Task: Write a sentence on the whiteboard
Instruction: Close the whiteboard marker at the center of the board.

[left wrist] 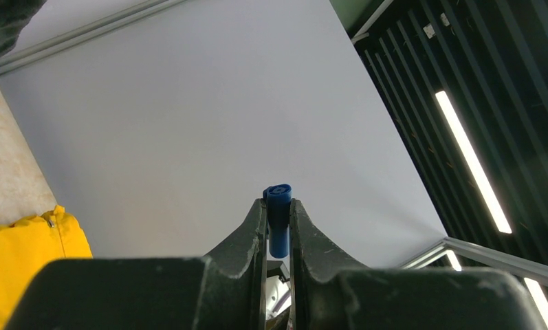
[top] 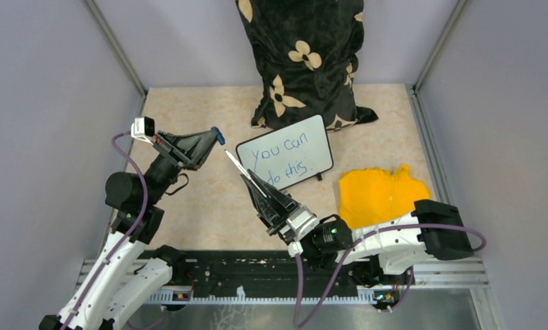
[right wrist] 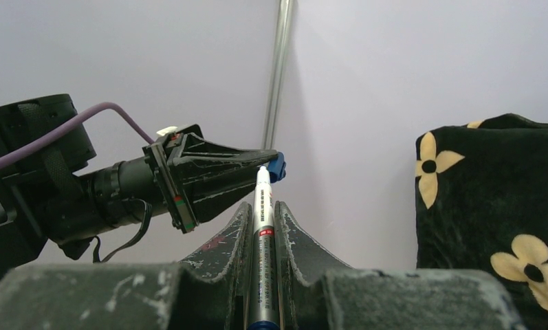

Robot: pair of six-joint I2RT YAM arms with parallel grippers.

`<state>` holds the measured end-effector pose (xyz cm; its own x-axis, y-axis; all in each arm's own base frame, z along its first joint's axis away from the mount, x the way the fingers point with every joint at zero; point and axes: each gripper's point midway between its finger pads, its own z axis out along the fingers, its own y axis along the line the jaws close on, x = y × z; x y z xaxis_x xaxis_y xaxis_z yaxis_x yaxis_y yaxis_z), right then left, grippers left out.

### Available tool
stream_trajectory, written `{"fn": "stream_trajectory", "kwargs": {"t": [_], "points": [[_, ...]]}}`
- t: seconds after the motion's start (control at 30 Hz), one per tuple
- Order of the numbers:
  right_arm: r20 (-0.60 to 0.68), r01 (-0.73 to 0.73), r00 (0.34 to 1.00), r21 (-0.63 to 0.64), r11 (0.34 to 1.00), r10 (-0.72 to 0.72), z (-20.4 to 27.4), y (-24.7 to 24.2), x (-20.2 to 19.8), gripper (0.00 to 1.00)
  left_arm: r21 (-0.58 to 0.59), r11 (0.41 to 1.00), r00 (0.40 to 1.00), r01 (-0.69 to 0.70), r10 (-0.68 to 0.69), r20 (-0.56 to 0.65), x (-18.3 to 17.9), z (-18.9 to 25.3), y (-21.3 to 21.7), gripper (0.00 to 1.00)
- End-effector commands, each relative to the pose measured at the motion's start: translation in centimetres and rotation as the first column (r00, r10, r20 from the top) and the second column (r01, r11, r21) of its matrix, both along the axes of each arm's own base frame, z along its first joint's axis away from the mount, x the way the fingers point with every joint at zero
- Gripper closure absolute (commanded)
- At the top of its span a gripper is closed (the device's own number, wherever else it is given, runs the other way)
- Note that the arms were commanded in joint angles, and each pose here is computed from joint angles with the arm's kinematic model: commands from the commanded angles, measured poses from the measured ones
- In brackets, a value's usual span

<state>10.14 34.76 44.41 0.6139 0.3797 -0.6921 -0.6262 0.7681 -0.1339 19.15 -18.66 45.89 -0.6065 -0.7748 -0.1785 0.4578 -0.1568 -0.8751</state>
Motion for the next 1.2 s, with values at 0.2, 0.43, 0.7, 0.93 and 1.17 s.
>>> {"fn": "stream_trajectory", "kwargs": {"t": [0.2,0.43,0.7,0.93,1.17], "points": [[-0.018,-0.001,1.0,0.107,0.994,0.003,2.3,-1.3,0.0,1.0,-0.017,1.0,0.994,0.025,-0.023,0.105,-1.7,2.9,0.2,1.0],[-0.018,0.001,1.0,0.11,0.994,0.001,2.4,-1.2,0.0,1.0,-0.012,0.999,0.993,0.034,-0.032,0.115,-2.0,2.9,0.1,1.0],[-0.017,0.012,1.0,0.111,0.994,-0.01,2.3,-1.2,0.1,1.0,-0.006,0.999,0.992,0.045,-0.044,0.121,-2.2,2.8,0.0,1.0],[-0.017,0.019,1.0,0.117,0.993,-0.017,2.4,-1.4,0.1,1.0,0.002,0.999,0.991,0.053,-0.053,0.124,-2.4,2.6,-0.1,1.0],[-0.016,0.026,1.0,0.122,0.992,-0.024,2.5,-1.5,0.2,1.0,0.004,0.999,0.991,0.054,-0.054,0.122,-2.5,2.4,-0.1,1.0]]}}
